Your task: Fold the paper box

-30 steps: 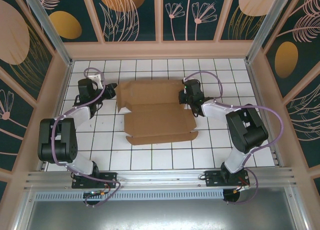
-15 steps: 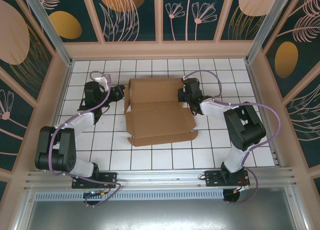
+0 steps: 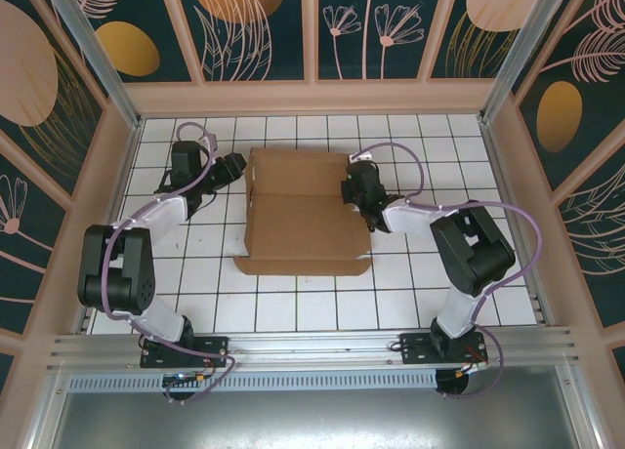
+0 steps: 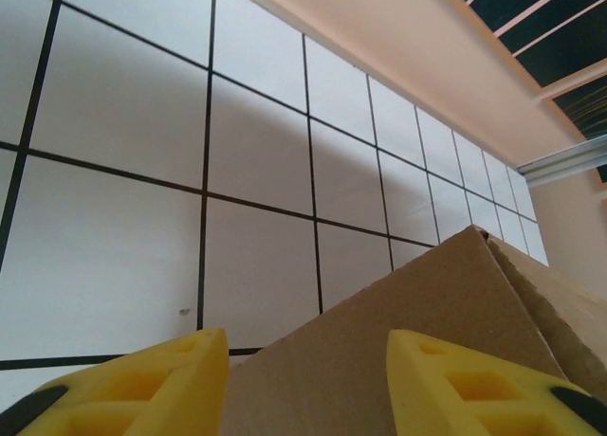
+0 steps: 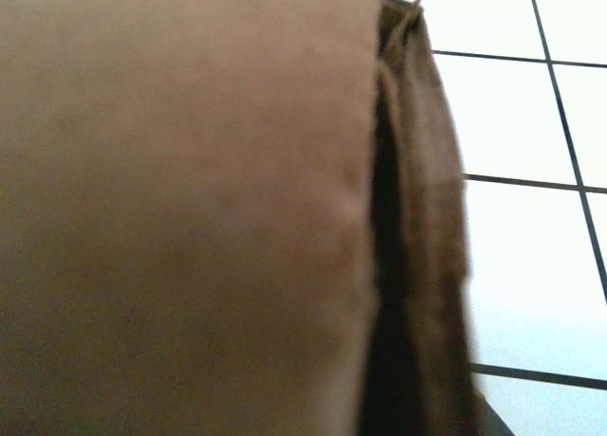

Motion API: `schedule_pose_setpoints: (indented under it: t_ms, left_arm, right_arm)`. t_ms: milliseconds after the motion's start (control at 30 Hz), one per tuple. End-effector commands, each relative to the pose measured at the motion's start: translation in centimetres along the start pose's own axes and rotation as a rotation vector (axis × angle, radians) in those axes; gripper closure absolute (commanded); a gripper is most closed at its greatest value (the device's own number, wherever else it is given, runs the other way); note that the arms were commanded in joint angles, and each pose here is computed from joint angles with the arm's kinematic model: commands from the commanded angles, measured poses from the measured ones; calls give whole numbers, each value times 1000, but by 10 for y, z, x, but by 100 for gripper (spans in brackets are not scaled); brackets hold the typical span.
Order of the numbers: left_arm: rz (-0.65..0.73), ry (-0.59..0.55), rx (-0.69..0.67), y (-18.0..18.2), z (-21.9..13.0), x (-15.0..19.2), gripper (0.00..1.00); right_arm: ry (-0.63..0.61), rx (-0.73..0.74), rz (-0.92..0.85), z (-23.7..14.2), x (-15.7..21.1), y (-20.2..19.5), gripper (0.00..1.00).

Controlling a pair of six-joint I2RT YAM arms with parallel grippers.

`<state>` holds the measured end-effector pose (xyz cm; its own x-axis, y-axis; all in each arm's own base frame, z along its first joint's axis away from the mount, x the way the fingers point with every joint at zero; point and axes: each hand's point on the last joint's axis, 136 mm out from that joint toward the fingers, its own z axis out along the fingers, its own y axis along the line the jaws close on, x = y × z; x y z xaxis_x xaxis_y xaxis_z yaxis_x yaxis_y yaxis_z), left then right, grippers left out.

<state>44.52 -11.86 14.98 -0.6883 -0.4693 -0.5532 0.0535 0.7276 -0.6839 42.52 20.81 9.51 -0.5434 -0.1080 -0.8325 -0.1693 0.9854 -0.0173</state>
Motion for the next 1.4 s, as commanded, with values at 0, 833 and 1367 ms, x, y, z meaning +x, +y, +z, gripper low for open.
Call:
schedule_pose_setpoints:
  t_ms: [0, 833, 1367]
  left_arm:
    - [6, 46, 28, -10, 6, 0, 52]
    - [-204, -125, -277, 97, -49, -26, 55]
    - [-169, 10, -262, 119, -17, 3, 53]
  right_arm:
    - [73, 61, -96, 4, 34, -5, 100]
    - [186, -19, -42, 18, 15, -17, 100]
    - [385, -116, -50, 56, 36, -7, 100]
